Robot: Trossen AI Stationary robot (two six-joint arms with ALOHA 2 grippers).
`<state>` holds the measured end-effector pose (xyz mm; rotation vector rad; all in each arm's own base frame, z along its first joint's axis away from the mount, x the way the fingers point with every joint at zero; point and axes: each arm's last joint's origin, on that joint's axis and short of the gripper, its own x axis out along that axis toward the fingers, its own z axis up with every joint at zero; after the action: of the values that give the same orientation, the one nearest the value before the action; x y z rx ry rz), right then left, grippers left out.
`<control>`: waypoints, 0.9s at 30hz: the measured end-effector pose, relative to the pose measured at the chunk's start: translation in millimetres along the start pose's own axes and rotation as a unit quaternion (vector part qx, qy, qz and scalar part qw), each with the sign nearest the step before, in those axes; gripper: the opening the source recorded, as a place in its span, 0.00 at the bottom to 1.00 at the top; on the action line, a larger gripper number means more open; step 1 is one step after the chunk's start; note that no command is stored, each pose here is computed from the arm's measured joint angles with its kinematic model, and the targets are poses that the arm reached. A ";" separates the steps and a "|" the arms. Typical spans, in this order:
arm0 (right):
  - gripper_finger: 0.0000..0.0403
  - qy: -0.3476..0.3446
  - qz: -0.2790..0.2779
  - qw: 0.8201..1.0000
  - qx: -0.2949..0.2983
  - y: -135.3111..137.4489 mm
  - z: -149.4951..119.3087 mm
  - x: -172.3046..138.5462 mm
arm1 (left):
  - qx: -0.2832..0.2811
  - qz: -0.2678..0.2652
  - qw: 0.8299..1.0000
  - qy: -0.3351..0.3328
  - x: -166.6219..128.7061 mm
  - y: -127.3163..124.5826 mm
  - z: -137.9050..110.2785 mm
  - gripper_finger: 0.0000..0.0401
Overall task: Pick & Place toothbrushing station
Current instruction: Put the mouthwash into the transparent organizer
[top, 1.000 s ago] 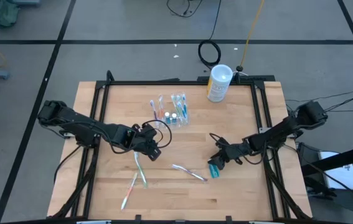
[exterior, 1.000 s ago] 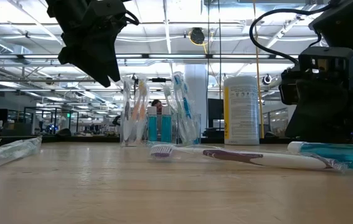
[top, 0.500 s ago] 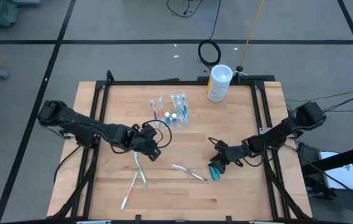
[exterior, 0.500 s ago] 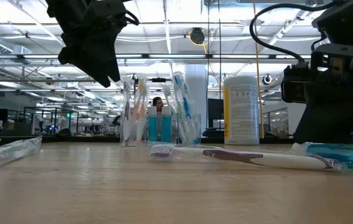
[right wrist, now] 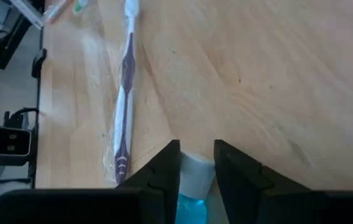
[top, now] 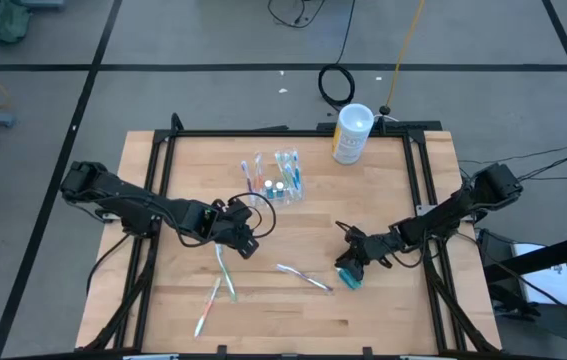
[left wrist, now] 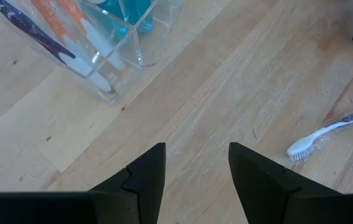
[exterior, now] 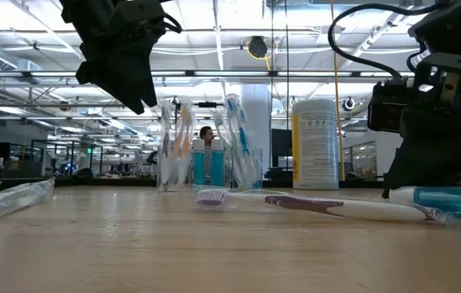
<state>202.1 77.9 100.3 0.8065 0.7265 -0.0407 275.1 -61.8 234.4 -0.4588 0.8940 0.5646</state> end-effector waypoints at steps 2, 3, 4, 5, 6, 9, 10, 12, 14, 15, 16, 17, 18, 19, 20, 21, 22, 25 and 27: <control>0.21 -0.012 0.015 1.000 -0.011 1.0 4.0 0.1 | 0.000 0.000 1.000 0.000 0.0 0.0 0.0 0.45; 0.21 -0.017 0.024 0.999 -0.015 1.6 6.3 0.1 | 0.000 0.000 1.000 0.000 0.0 0.0 0.0 0.45; 0.21 -0.020 0.034 0.999 -0.017 2.3 8.9 0.1 | 0.000 0.000 1.000 0.000 0.0 0.0 0.0 0.45; 0.21 -0.022 0.041 0.999 -0.015 2.6 11.2 -0.1 | 0.000 0.000 1.000 0.000 0.0 0.0 0.0 0.45; 0.21 -0.025 0.042 0.999 -0.010 2.2 12.8 -0.1 | 0.001 0.000 1.000 0.000 0.0 0.0 0.0 0.45; 0.21 -0.024 0.035 0.999 -0.005 -1.3 15.7 0.2 | 0.003 0.000 1.000 0.000 0.0 0.0 0.0 0.45; 0.21 -0.024 0.040 0.999 -0.011 -1.8 17.7 0.1 | 0.003 0.000 1.000 0.000 0.0 0.0 0.0 0.45; 0.23 -0.024 0.054 0.998 -0.031 -1.3 20.5 -0.2 | 0.003 0.000 1.000 0.000 0.0 0.0 -0.1 0.45; 0.26 -0.026 0.082 0.994 -0.065 2.3 22.7 -0.8 | 0.003 0.000 1.000 0.001 0.0 0.0 -0.1 0.45; 0.27 -0.032 0.096 0.991 -0.088 4.9 23.9 -1.4 | 0.003 0.000 1.000 0.000 0.0 0.0 0.0 0.45; 0.29 -0.036 0.109 0.988 -0.104 7.1 24.9 -1.9 | 0.003 0.000 1.000 0.000 0.0 0.0 -0.1 0.45; 0.30 -0.042 0.117 0.986 -0.110 8.6 25.9 -2.3 | 0.003 0.000 1.000 0.000 0.0 0.0 0.0 0.45; 0.32 -0.048 0.122 0.986 -0.107 9.5 27.2 -2.7 | 0.003 0.000 1.000 0.000 0.0 0.0 0.0 0.45; 0.33 -0.054 0.128 0.985 -0.100 10.4 28.6 -3.0 | 0.003 0.000 1.000 0.001 0.0 0.0 0.0 0.45; 0.35 -0.061 0.134 0.984 -0.098 11.9 29.9 -3.6 | 0.002 0.000 1.000 0.001 0.0 -0.1 -0.1 0.45; 0.36 -0.067 0.141 0.983 -0.098 13.4 31.0 -4.1 | 0.001 0.000 1.000 0.001 0.0 0.0 0.0 0.45; 0.37 -0.072 0.148 0.981 -0.100 14.9 31.8 -4.6 | 0.002 0.000 1.000 0.001 0.0 0.0 0.0 0.45; 0.40 -0.081 0.192 0.974 -0.087 23.0 36.3 -6.9 | 0.002 0.000 1.000 0.001 0.0 0.0 0.0 0.45; 0.41 -0.078 0.207 0.973 -0.064 32.3 42.8 -5.2 | 0.001 0.000 1.000 0.000 0.0 0.0 0.0 0.45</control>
<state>232.5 70.8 144.2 0.8081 0.3977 0.3134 275.1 -61.8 234.3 -0.4566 0.8954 0.5629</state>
